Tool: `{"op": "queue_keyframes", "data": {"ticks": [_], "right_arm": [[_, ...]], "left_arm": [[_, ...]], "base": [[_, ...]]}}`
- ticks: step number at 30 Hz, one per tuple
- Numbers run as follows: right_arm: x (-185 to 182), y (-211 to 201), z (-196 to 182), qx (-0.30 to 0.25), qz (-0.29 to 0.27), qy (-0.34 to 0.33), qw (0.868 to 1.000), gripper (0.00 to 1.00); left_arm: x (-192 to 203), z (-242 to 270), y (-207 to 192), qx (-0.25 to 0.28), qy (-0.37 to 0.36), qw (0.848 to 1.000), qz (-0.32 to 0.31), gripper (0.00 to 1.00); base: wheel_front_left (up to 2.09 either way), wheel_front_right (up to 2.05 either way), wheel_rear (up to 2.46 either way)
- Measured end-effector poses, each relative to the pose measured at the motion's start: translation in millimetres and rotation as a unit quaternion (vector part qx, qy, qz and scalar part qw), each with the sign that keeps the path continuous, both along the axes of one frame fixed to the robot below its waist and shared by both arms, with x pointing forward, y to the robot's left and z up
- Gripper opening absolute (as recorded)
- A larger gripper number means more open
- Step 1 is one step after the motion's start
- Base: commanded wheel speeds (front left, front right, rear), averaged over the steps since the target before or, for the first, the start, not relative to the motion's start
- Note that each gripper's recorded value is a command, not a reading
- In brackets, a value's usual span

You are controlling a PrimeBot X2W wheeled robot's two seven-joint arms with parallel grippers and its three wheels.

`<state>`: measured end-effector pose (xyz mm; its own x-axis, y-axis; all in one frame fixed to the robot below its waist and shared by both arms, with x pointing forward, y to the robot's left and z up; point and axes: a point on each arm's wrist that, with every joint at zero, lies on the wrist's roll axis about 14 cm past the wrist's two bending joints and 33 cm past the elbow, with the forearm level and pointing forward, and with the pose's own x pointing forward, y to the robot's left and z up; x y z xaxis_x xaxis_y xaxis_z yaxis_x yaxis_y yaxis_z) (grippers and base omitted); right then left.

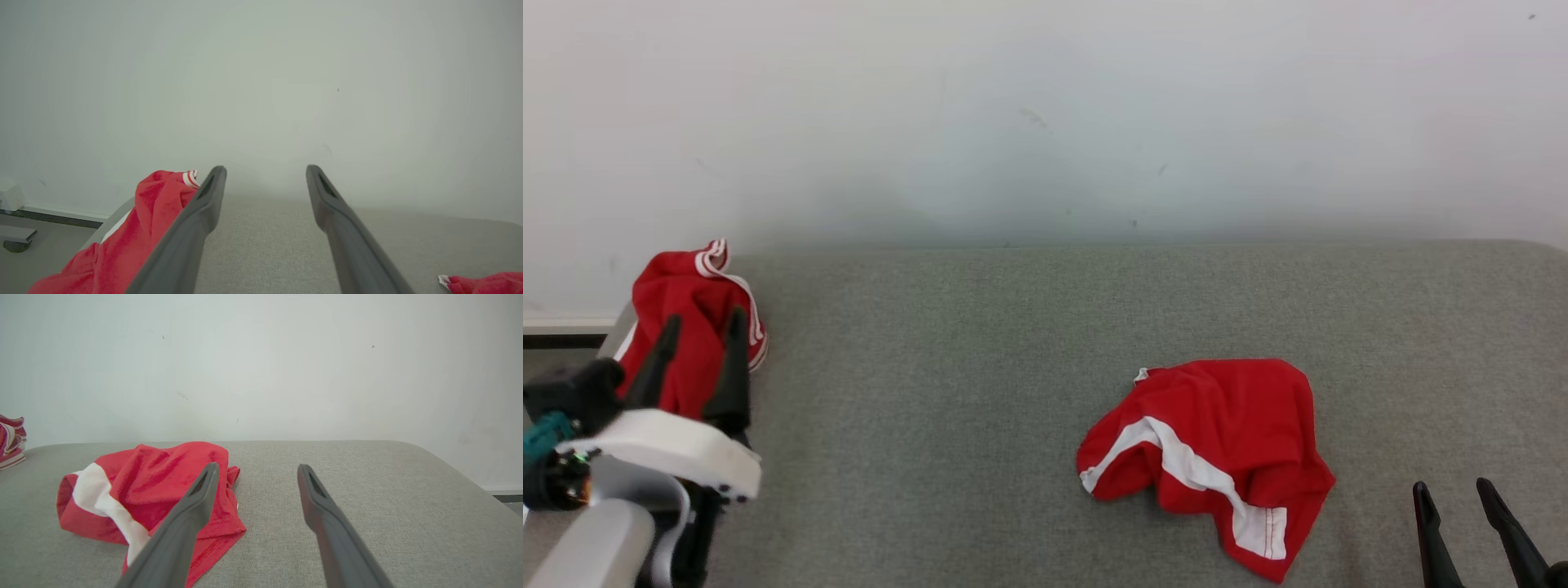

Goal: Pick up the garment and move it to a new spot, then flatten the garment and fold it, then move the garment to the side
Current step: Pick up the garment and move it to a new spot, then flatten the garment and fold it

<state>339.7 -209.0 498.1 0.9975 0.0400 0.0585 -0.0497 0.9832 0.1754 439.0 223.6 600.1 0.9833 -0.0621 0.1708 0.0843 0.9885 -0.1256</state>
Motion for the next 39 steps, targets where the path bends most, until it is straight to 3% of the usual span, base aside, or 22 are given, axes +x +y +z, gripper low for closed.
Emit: {"op": "queue_keyframes", "data": {"ticks": [7, 19, 39], "right_arm": [[1, 0, 11, -0.024, 0.011, -0.015, 1.000, 1.00], [-5, 2, 6, -0.039, 0.020, -0.008, 0.999, 1.00], [-23, 4, -14, -0.032, 0.010, 0.020, 0.999, 1.00]], "left_arm": [[-40, -23, -34, -0.021, -0.006, 0.999, -0.027, 1.00], [-99, -79, -36, -0.025, 0.041, 0.999, 0.016, 1.00], [-121, -106, -40, -0.041, 0.060, 0.997, 0.009, 1.00]], "base": [[0.00, 0.00, 0.00], [0.00, 0.00, 0.00], [0.00, 0.00, 0.00]]}}
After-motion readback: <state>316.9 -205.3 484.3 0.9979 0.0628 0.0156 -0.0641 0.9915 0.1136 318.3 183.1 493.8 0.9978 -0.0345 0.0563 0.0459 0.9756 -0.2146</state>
